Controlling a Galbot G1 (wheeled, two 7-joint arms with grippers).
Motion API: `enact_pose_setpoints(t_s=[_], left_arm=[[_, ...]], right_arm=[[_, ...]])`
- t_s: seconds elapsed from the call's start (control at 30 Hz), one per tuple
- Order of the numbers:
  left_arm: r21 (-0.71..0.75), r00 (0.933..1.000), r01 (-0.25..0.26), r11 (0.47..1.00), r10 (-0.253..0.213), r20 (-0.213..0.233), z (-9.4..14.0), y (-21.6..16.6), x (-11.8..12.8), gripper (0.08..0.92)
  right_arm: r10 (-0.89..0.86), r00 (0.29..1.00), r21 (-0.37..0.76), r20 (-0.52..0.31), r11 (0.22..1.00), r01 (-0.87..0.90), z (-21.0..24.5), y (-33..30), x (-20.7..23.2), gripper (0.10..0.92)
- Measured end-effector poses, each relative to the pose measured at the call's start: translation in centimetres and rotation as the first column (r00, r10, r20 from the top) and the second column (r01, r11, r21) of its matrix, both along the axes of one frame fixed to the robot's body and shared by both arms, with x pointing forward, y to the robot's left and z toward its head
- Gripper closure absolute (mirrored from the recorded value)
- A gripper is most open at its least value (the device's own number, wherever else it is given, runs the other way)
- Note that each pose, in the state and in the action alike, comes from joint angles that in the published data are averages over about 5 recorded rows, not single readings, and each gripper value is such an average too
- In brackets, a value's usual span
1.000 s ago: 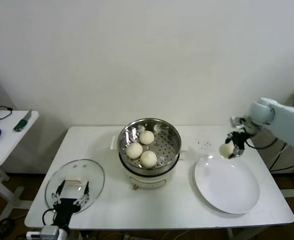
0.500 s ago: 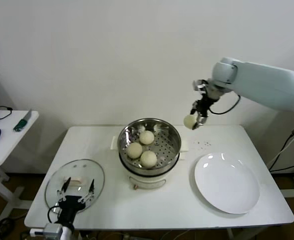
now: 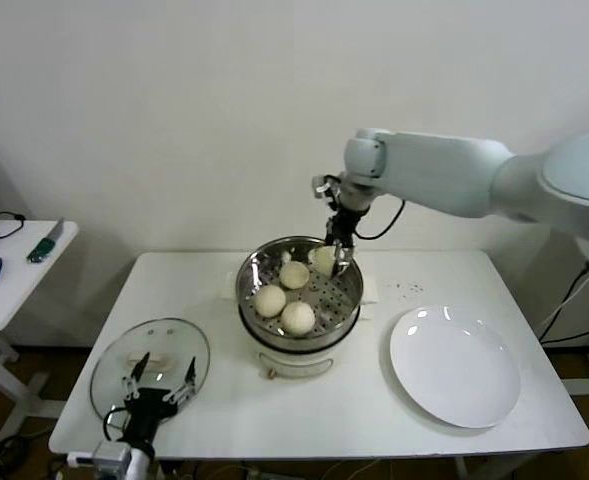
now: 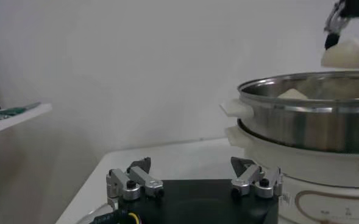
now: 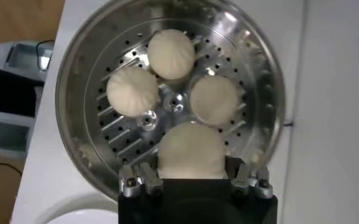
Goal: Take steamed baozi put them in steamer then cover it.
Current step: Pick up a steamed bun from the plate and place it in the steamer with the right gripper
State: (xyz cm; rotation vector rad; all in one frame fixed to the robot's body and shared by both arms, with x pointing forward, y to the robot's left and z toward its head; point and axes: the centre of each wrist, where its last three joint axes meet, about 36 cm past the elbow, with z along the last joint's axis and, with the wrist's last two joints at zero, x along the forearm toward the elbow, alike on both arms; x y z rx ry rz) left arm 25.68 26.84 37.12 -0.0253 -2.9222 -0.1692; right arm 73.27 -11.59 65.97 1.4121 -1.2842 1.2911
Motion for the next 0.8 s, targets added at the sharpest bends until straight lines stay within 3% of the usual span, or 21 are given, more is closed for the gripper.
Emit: enact_pose_setpoints(t_s=[0.47,0.67,0.8], left_arm=[[-0.004,1.0,-0.002,1.0,0.002,-0.008,-0.4,0.1,0.0,0.177],[-0.008,1.0,0.005,1.0,-0.005,-0.005,-0.2,-0.6,0.1,0.177],[-0.006,1.0,0.006,1.0,-0.006,-0.007,-0.2,-0.7,0.0,0.177]], right_arm=[[0.043,0.998,-0.075,-0.038,0.996,-0.045,-5.6,2.6,-0.2,0.302],[0.05,0.998,-0.09,-0.028,0.995,-0.053,-6.2,2.8,-0.2,0.216],[0.052,0.998,-0.092,-0.021,0.994,-0.054,-6.2,2.8,-0.3,0.201]])
